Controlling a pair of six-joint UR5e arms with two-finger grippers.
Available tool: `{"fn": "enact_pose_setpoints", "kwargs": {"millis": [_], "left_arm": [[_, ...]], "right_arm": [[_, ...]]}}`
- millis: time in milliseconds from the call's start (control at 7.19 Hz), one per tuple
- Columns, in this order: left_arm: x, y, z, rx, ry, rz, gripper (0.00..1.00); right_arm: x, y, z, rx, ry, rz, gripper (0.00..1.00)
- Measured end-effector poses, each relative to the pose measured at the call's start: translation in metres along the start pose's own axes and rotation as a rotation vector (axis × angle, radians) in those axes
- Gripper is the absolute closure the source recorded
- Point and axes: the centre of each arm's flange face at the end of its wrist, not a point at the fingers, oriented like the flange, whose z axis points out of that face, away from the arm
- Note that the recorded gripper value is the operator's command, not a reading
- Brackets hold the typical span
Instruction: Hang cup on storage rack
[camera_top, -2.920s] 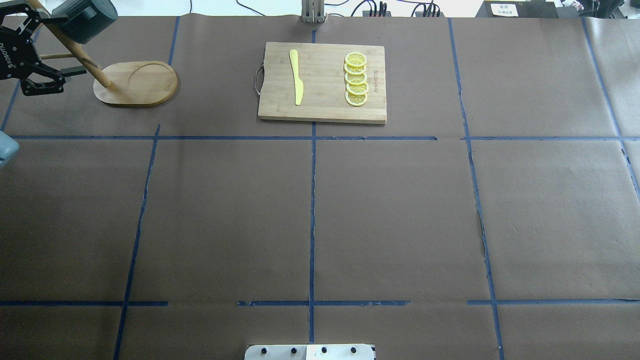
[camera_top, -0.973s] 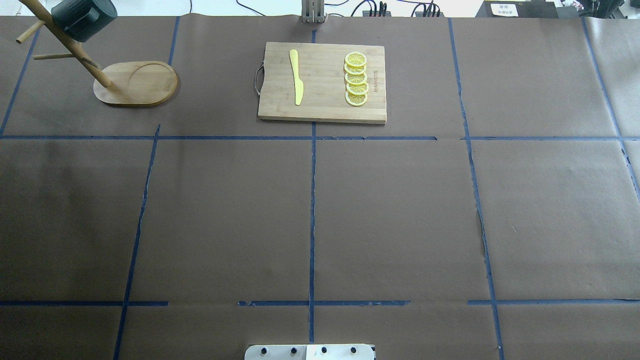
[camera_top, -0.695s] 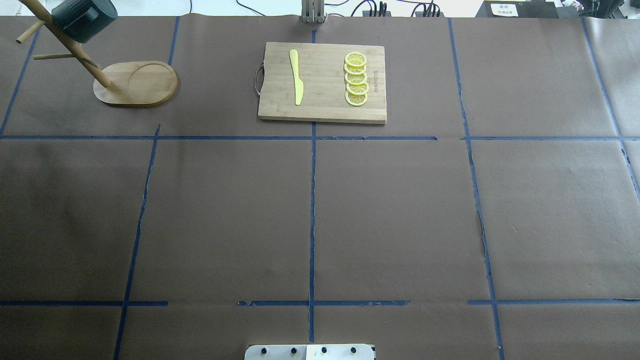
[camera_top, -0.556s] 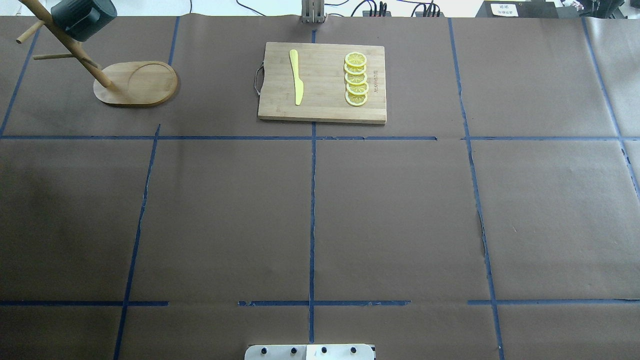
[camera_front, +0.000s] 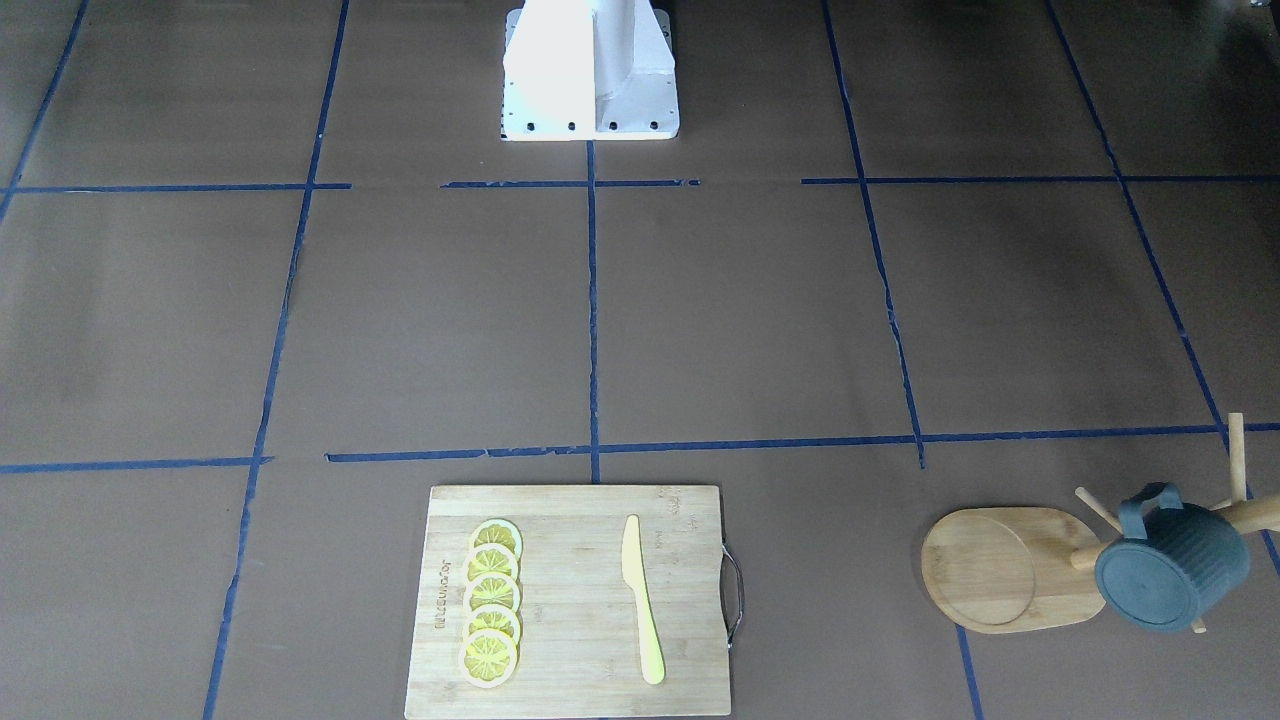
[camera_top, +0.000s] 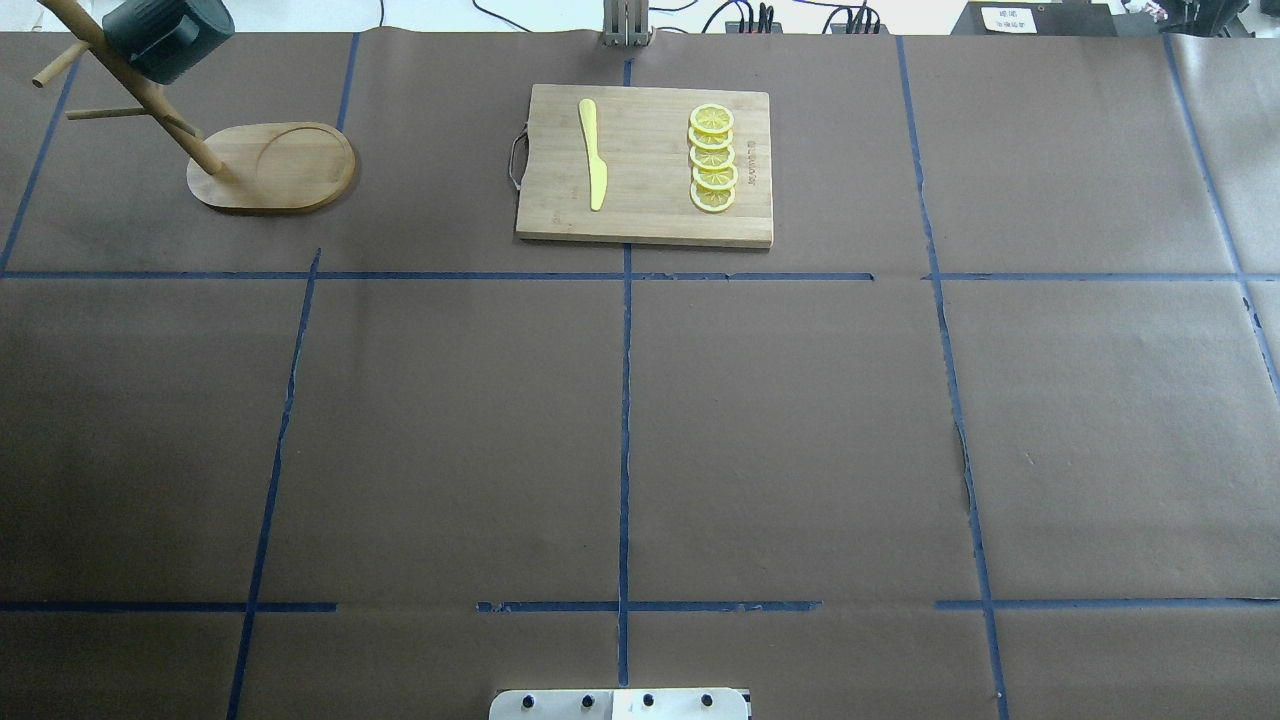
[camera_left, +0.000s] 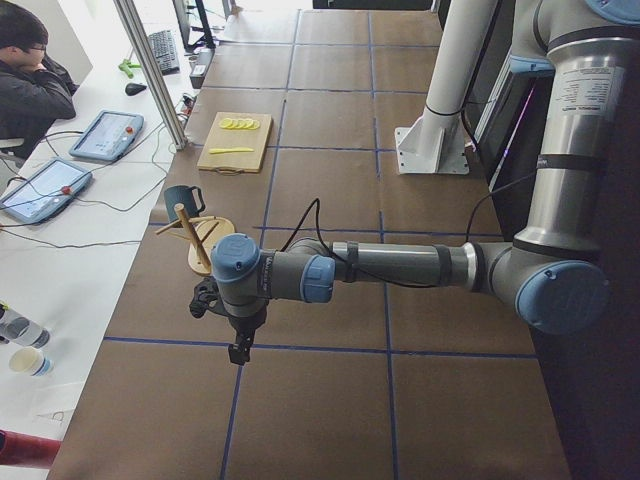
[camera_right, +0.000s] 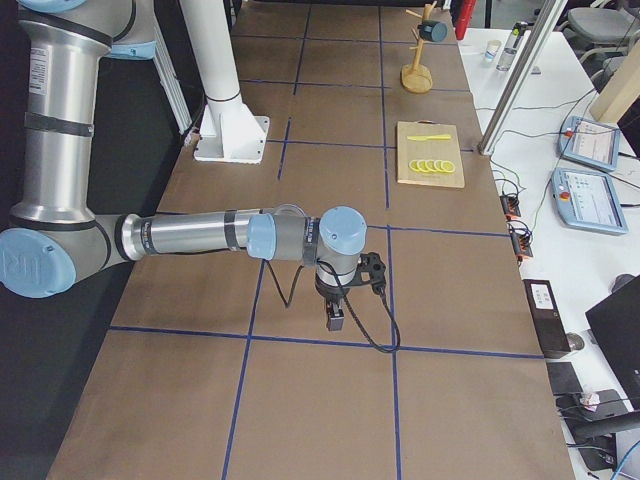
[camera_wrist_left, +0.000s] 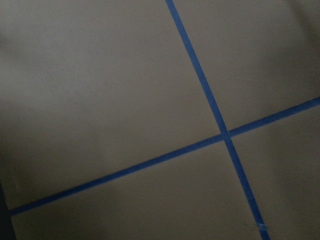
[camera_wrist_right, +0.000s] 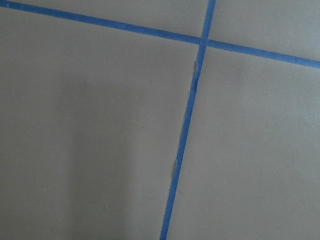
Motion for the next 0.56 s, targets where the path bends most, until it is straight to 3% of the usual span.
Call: {"fn": "enact_pose_setpoints", "kwargs": {"millis": [139, 417, 556], "left_arm": [[-0.004, 0.006, -0.009, 0.003, 0.01, -0.057, 0.0], [-0.014, 0.016, -0.01, -0.012, -0.086, -0.083, 0.0], [-0.012, 0.016, -0.009, -0.015, -0.101, -0.077, 0.0]], "right_arm": [[0.0, 0.0, 0.0, 0.001, 0.0, 0.0, 0.0], [0.0, 0.0, 0.0, 0.0, -0.002, 0.002, 0.0], [0.0, 0.0, 0.0, 0.0, -0.003, 0.002, 0.0]]}}
